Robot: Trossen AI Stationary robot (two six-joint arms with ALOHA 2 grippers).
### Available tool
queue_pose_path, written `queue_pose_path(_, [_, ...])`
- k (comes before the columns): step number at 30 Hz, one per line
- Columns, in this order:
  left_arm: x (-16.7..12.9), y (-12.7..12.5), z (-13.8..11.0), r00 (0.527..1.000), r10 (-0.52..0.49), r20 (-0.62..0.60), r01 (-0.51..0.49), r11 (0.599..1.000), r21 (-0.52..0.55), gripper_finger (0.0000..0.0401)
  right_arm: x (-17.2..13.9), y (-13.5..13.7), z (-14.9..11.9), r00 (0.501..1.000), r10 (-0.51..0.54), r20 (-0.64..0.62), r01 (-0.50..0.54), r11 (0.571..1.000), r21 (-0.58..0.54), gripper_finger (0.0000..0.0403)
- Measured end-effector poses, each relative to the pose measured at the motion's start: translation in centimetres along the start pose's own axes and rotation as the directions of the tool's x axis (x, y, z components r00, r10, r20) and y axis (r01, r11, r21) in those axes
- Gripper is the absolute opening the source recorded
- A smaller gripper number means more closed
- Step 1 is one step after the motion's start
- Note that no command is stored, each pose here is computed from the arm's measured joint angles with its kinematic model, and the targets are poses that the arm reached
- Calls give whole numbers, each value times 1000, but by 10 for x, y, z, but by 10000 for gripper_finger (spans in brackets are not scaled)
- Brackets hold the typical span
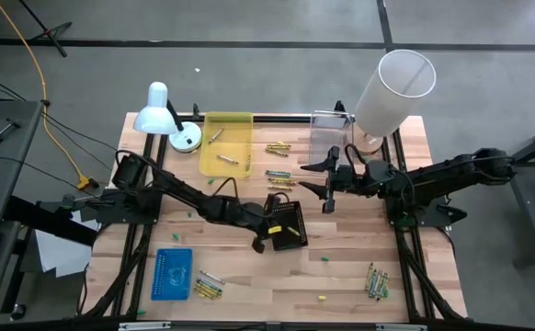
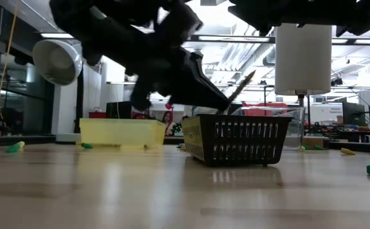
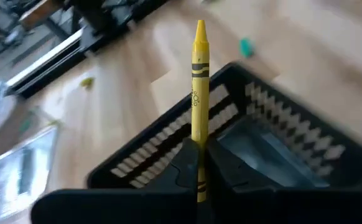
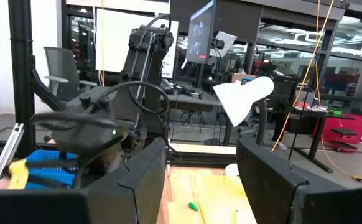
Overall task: Sort crayons
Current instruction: Put the yellow crayon into the black bin, then put the green crayon into the blue bin
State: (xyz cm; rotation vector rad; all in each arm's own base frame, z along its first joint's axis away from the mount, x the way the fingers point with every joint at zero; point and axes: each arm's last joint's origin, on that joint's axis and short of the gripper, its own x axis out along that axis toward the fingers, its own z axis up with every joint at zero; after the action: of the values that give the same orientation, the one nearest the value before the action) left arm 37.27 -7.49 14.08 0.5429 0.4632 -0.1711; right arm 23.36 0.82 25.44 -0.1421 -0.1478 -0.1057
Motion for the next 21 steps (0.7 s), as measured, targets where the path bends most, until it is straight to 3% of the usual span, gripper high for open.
queue_pose_path(4, [1,3,4,998,34,-47,-31,998,63,33,0,0,0,1000,0,0,0,1000,0,190])
queue_pose_path(10, [2,5,12,995,22,-100,-13,996,89,105,0,0,0,1000,0,1,0,1000,0,190])
queue_pose_path(15, [-18,11,30,971,112,-212,-78,984,159,158,0,0,0,1000,1,-1,-1,1000,0,190])
queue_pose_path(17, [-35,18,38,961,136,-239,-107,986,131,168,0,0,-1,1000,2,-9,-2,1000,-1,190])
queue_pose_path(21, [-77,38,52,972,115,-206,-129,990,-52,173,0,1,-4,999,6,-37,-6,1000,-5,190])
